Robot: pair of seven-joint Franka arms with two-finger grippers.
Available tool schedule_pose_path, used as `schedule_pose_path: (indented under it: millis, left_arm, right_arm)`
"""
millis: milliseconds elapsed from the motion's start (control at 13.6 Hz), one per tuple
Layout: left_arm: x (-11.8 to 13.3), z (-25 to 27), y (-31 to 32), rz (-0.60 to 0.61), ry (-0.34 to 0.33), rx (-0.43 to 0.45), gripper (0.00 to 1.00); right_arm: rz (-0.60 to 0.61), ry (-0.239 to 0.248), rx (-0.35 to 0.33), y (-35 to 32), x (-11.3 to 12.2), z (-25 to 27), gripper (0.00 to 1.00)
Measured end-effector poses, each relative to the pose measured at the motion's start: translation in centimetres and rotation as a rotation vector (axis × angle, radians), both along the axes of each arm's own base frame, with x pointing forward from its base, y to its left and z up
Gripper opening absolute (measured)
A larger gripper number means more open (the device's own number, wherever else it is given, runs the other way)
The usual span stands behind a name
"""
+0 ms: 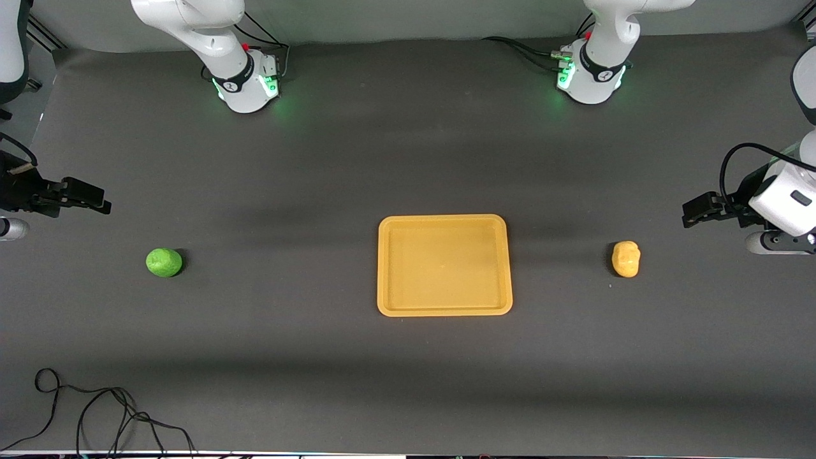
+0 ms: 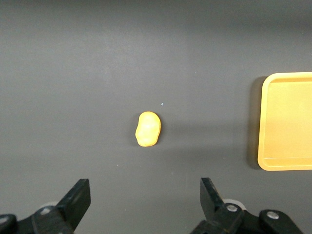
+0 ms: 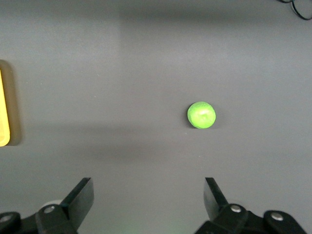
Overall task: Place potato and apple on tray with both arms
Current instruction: 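Move the left gripper down over the yellow potato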
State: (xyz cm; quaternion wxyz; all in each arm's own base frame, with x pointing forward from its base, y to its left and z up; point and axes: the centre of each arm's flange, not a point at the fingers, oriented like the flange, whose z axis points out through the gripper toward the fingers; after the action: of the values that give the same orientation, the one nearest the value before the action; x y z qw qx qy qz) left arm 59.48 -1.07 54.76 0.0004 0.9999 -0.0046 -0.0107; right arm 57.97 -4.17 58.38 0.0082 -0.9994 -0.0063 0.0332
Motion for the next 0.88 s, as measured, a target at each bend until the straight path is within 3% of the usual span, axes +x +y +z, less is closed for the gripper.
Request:
schedule_pose_path:
  millis: [880]
  left_arm:
    - [-0.13, -0.60, 0.87, -0.029, 0.023, -0.001, 1.00]
  right_arm:
    - [-0.002, 0.000, -0.003, -0.12, -0.01, 0.03, 1.00]
